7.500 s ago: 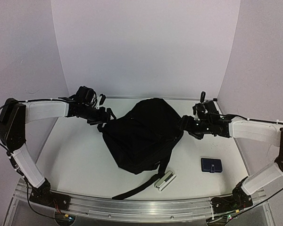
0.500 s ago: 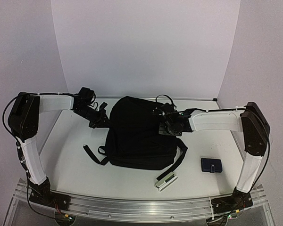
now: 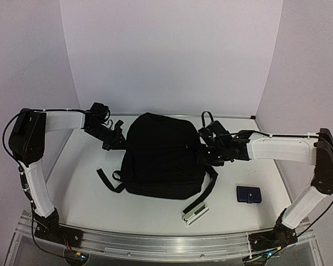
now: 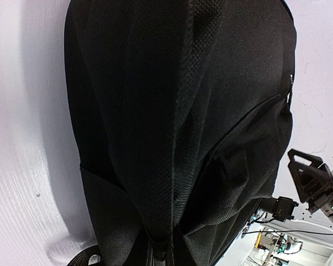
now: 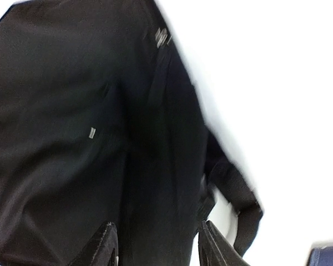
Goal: Pack the student bag
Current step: Unzip the student bag at the center of the board.
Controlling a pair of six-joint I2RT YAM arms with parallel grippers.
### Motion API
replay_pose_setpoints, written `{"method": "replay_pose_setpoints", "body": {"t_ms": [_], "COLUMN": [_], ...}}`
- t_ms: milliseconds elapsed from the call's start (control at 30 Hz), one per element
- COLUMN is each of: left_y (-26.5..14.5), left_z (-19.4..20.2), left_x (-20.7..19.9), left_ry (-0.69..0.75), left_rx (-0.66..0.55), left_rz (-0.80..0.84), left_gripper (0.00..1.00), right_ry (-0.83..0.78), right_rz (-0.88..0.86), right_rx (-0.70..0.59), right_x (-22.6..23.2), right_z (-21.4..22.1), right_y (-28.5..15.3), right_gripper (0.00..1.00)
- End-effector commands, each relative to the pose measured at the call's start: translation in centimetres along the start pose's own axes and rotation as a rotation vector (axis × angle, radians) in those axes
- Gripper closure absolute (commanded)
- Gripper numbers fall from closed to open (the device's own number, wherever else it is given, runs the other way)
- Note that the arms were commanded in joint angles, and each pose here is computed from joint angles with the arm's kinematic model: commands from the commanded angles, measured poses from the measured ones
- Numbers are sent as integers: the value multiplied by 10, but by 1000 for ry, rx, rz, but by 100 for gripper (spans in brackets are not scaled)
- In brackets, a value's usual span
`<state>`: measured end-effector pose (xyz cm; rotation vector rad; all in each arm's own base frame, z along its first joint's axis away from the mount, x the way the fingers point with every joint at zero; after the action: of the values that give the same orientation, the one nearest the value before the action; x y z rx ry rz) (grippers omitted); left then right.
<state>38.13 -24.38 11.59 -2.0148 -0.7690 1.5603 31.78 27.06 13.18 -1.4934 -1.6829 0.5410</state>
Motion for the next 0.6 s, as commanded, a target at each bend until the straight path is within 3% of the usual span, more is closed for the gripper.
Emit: {"method": "replay_pose_setpoints", "body": {"t_ms": [0, 133, 233, 433, 567], "left_y": [-21, -21, -20, -21, -22], "left_z": [-17, -17, -17, -15, -8], "left_x": [-12, -11, -10, -7, -6], "left_ry": [59, 58, 58, 28, -11], "left_rx": [-86, -85, -86, -97, -108], "left_rz": [5, 2, 2, -10, 0], "left_gripper": [100, 100, 100, 100, 100], "right_ry": [38, 33, 23, 9, -19], "right_rz": [-173, -243, -242, -223, -223], "right_rx": [90, 127, 143, 136, 127], "right_x": [25, 38, 39, 42, 49], "right_z": [25, 39, 45, 44, 40], "right_y": [-9, -7, -1, 10, 17], "right_gripper": [54, 47, 48, 72, 81]}}
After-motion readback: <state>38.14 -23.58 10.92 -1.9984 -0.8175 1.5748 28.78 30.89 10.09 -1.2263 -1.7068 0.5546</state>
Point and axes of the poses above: each gripper's point midway between its finger pads, its own y axis out along the fingers, its own x axis along the line the jaws close on, z = x × y, the point moved 1 cm from there along -y, back along the fingers, and after that the axes turned 4 degrees about y, right-handed, at the moved point
